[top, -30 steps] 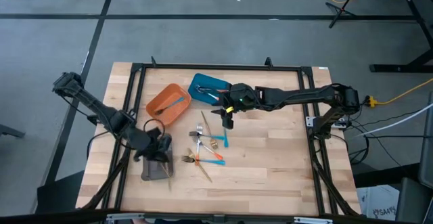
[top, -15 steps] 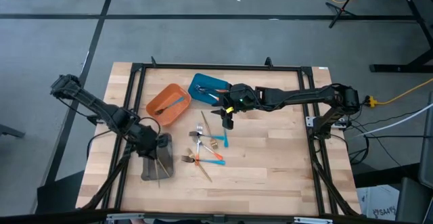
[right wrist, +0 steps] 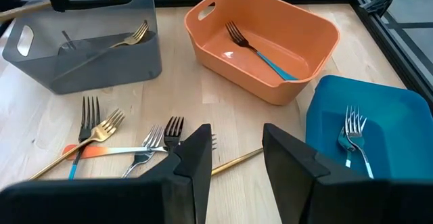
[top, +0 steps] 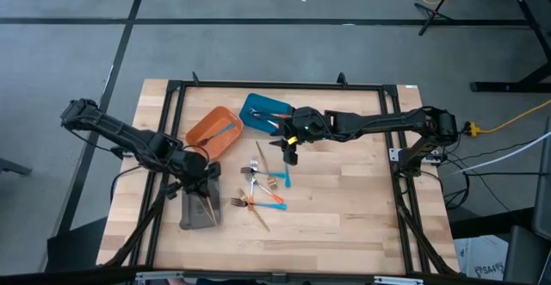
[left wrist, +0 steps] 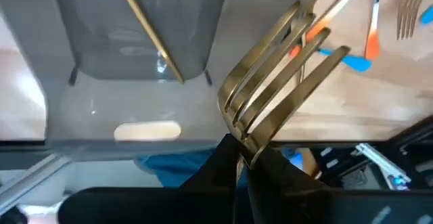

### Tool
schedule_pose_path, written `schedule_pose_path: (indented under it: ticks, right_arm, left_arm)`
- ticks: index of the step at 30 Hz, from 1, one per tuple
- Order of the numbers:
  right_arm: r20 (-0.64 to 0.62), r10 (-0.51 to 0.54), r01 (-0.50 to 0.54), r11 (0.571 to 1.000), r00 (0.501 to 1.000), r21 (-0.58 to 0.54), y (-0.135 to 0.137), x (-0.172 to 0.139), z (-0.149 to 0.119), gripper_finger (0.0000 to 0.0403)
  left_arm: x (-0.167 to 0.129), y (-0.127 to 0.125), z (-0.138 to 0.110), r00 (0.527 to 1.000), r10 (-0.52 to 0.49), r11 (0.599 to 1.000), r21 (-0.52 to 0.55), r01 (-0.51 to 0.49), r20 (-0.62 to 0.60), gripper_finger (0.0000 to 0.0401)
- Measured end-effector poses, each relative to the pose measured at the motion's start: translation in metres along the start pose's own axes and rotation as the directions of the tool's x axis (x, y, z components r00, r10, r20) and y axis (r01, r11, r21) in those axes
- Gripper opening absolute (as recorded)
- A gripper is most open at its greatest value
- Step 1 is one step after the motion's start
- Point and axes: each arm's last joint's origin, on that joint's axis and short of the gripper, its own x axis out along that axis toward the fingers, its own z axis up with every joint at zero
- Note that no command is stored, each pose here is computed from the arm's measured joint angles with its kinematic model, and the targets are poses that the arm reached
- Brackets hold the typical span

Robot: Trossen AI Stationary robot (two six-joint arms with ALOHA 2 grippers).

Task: Sort silverware by color (type)
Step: Put the gold fork into the black bin

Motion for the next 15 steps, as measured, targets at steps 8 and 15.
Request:
schedule_pose_path:
  ticks: [8,15]
  right_arm:
    - [-0.004,0.0,0.0,1.0,1.0,0.0,0.0,0.0,0.0,0.0122]
    - [0.003,0.0,0.0,1.0,1.0,0.0,0.0,0.0,0.0,0.0122]
  left_arm:
    - [0.023,0.005,0.014,1.0,0.027,1.0,-0.01,-0.027,0.001,0.0009]
    - [0.03,0.009,0.021,1.0,0.03,0.999,-0.01,-0.03,0.001,0.0013]
